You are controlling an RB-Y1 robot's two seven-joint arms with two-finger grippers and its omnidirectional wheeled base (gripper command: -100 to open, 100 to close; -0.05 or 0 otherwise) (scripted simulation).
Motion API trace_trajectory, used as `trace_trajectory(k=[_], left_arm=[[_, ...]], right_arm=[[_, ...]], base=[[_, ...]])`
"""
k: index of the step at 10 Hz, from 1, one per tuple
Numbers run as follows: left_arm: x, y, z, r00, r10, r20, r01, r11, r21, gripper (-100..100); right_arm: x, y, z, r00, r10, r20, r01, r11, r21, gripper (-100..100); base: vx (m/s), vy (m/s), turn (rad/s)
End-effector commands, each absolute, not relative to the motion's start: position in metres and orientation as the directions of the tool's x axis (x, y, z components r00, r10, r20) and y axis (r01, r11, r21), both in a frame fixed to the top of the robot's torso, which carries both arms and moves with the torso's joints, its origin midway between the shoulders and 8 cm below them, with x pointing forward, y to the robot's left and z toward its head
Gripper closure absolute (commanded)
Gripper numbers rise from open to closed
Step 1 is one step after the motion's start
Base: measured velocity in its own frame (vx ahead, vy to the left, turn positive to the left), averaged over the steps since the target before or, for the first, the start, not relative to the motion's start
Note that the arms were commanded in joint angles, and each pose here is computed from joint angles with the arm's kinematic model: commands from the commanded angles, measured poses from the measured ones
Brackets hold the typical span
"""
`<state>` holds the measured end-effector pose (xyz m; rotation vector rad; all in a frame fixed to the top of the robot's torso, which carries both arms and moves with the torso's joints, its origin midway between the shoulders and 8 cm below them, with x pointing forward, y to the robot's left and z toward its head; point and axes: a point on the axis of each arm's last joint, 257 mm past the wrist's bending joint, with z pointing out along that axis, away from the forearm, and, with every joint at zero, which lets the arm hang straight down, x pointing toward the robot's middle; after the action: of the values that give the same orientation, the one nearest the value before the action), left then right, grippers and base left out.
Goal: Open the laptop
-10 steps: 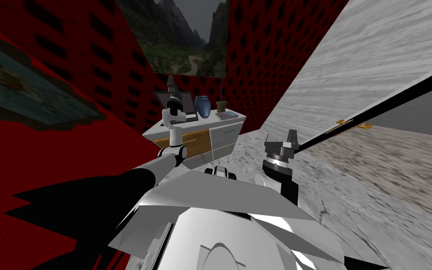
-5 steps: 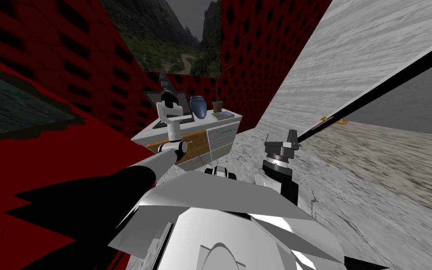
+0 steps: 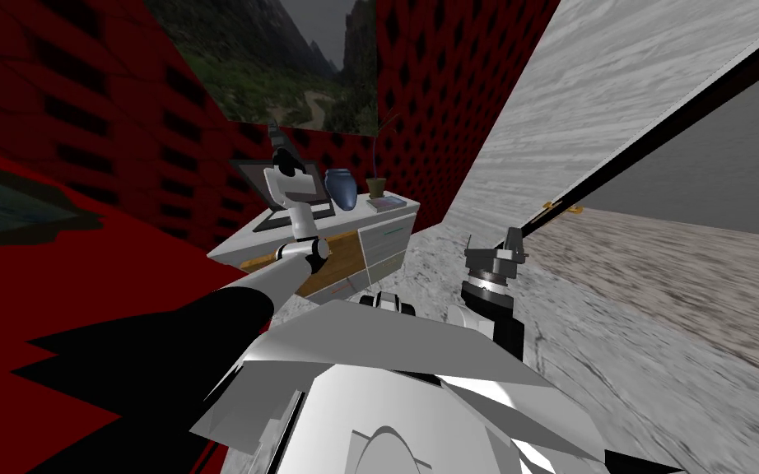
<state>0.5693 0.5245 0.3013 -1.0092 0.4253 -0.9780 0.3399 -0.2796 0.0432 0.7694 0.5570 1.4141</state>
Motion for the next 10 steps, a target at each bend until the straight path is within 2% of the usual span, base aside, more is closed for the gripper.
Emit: trace_trajectory(k=[1, 10], left_arm=[[0.571, 0.548, 0.296, 0.549, -0.813, 0.194, 0.463, 0.103, -0.88, -100], [0.58, 0.608, 0.252, 0.614, -0.684, 0.394, 0.383, -0.178, -0.906, -100]], right_arm=[[0.34, -0.28, 0.043, 0.099, 0.99, 0.1, -0.656, -0.011, 0.755, 0], [0.34, -0.28, 0.043, 0.099, 0.99, 0.1, -0.656, -0.011, 0.755, 0]], base=[[0.039, 0.019, -0.085], [0.04, 0.018, -0.093]])
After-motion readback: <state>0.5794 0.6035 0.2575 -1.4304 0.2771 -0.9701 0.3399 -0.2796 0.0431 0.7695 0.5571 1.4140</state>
